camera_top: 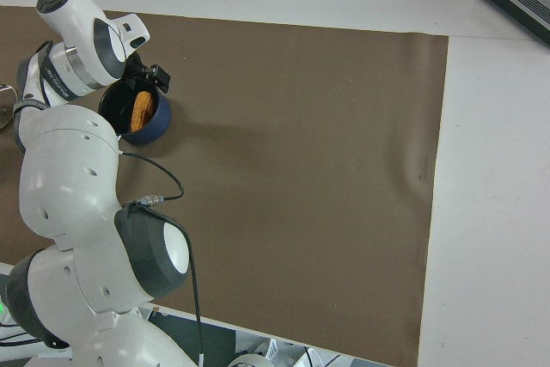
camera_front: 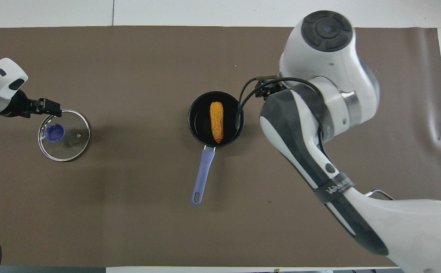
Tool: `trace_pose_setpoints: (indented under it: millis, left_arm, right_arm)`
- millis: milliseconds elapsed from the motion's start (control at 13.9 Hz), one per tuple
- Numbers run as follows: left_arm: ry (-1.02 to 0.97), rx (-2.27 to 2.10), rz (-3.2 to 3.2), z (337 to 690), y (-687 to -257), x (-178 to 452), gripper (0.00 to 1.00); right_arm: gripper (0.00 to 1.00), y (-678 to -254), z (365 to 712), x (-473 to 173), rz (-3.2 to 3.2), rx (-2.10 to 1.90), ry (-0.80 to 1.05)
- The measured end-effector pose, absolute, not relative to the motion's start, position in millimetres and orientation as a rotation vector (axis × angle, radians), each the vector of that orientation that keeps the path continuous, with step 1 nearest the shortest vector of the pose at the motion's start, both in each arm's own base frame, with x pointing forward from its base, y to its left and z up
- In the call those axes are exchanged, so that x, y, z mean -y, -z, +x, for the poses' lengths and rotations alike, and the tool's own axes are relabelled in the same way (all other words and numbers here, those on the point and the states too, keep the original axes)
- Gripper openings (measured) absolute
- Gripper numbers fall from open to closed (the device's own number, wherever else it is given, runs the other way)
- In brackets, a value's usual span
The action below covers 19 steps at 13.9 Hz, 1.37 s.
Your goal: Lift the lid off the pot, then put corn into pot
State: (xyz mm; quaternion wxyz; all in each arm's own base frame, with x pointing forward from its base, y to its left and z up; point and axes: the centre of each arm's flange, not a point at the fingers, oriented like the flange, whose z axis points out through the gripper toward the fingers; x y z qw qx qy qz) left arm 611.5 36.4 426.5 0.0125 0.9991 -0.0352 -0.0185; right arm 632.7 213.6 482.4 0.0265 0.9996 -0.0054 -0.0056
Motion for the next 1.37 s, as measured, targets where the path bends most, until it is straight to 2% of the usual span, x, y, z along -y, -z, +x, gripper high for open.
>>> trace_pose_setpoints:
  millis: [288, 504, 647, 863, 1079, 1367]
  left_arm:
    - [0.103, 0.147, 3.134, 590.6, -525.0, -26.4, 1.0]
    - [0.127, 0.147, 3.138, 557.0, -572.3, -23.8, 1.0]
    - [0.158, 0.138, 3.138, 540.9, -583.5, -20.2, 1.0]
    - [0.215, 0.111, 3.144, 528.6, -571.2, 12.5, 1.0]
    - [0.218, 0.149, 3.148, 527.0, -570.9, 37.7, 1.0]
    - [0.188, 0.158, 3.153, 526.7, -595.8, 40.4, 1.0]
  right_arm:
    - [1.0, -558.9, 605.4, -119.0, 3.068, -0.047, 0.102]
    - [1.0, -582.9, 581.0, -65.1, 3.065, -0.155, 0.106]
    - [1.0, -589.1, 559.6, -28.8, 3.063, -0.179, 0.118]
    - [1.0, -586.5, 540.2, 19.0, 3.068, -0.21, 0.14]
    - [1.0, -584.4, 535.8, 44.6, 3.076, -0.179, 0.144]
    - [1.0, -586.2, 537.8, 46.5, 3.088, -0.17, 0.119]
